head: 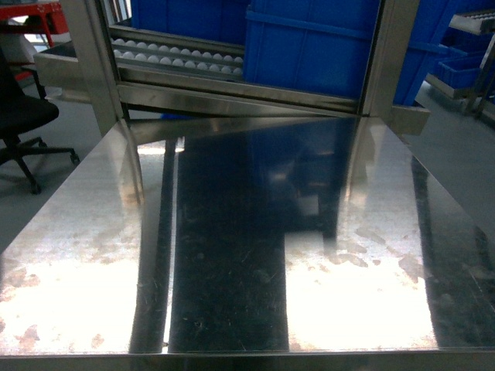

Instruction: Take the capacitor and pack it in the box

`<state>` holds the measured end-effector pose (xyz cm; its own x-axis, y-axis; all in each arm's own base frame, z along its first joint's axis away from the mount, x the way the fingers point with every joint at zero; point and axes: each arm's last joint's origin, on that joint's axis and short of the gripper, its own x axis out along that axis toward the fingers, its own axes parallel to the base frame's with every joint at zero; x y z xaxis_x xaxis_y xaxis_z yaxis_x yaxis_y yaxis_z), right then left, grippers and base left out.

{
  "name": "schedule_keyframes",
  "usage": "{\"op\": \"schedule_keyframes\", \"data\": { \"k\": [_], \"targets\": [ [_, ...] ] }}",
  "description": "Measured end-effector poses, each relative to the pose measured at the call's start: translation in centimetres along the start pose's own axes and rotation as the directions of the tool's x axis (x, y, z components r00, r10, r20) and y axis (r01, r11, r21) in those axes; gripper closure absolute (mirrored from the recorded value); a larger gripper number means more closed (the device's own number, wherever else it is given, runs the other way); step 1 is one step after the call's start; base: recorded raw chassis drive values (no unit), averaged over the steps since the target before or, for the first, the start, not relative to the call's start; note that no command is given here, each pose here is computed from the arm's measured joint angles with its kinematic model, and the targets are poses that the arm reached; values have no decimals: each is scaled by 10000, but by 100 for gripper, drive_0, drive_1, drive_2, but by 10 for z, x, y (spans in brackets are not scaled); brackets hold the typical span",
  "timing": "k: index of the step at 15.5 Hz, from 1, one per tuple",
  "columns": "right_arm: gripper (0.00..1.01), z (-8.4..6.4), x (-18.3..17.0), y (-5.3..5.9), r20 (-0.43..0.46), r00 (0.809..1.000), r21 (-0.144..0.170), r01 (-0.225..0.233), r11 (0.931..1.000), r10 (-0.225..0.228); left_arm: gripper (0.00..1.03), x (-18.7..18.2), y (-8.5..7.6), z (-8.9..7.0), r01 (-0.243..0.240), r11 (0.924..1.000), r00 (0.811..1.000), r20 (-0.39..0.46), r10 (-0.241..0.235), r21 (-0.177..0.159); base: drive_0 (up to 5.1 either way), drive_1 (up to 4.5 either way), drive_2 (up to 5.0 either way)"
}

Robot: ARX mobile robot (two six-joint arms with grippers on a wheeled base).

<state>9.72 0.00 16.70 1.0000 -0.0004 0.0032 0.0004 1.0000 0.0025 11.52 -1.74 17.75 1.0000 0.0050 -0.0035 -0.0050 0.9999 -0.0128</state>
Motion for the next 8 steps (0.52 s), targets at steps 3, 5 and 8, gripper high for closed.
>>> {"op": "schedule_keyframes", "data": {
  "k": [3, 5, 8],
  "targets": [
    [3, 0, 0, 0, -8, 10000, 0, 4, 10000, -4, 59, -4, 7, -8, 31, 10000, 10000, 33, -31, 4, 0, 0, 0],
    [3, 0, 0, 0, 0, 10000, 0, 11, 10000, -11, 59, -6, 19, -6, -253, 9997, 9995, 201, 253, 22, 0, 0, 0],
    [3, 0, 0, 0, 0, 10000, 4, 8, 10000, -8, 59, -16, 17, -13, 93, 9999, 9994, -334, -91, 46, 0, 0, 0]
  ]
}}
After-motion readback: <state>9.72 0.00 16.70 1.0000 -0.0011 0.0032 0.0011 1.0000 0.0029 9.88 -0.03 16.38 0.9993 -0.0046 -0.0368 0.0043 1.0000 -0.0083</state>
